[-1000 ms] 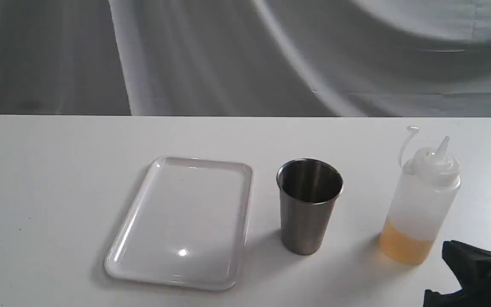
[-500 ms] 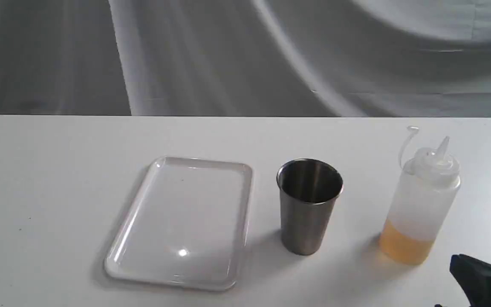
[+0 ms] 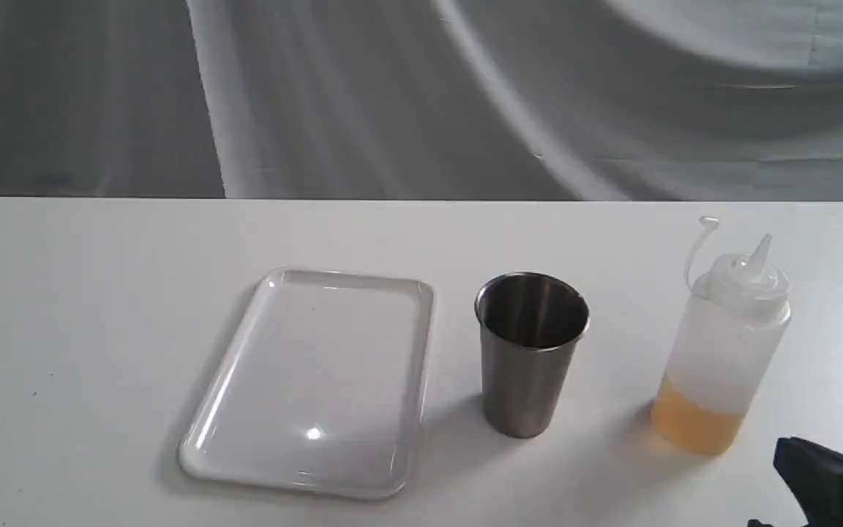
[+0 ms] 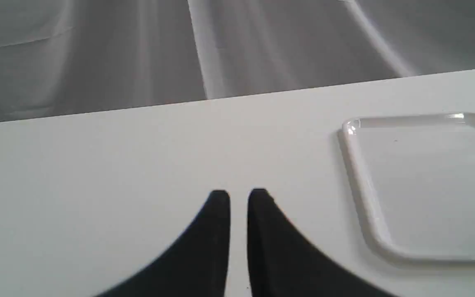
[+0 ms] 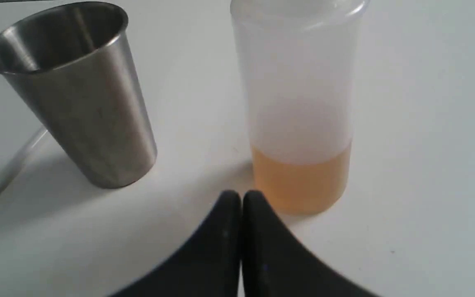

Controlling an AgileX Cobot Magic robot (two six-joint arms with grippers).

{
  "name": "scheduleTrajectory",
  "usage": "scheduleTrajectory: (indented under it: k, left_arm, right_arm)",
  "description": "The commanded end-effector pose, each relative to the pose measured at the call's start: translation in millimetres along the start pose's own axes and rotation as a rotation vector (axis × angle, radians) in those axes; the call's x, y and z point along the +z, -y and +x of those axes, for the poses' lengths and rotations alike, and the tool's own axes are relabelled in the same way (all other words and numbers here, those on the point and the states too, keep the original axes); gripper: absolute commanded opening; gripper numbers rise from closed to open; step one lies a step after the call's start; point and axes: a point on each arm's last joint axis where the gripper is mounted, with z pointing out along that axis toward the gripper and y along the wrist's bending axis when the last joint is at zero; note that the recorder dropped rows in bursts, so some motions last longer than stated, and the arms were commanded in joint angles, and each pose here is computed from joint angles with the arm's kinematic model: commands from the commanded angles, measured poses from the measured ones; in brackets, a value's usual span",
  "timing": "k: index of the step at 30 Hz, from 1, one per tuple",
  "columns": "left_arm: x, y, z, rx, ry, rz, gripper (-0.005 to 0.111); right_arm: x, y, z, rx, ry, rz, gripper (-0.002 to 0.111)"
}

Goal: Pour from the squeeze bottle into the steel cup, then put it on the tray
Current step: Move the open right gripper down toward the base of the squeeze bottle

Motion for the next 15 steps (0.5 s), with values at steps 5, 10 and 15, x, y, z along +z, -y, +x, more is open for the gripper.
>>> scheduleTrajectory:
  k: [5,10,15]
  left_arm:
    - [0.0,0.1,0.6,0.001,0.008,0.0,0.008]
    - [0.0,0.1,0.6,0.001,0.008,0.0,0.008]
    - [0.0,0.1,0.6,0.001,0.008,0.0,0.008]
  right_arm:
    - [-0.6,0.1,5.1,-0.002,-0.041,-0.001,0.038]
    - [-0.5,0.1,1.7,-0.002,-0.003,-0.001,0.075]
    - [-0.5,0.0,-0.5,-0.002,0.021,-0.001,0.087]
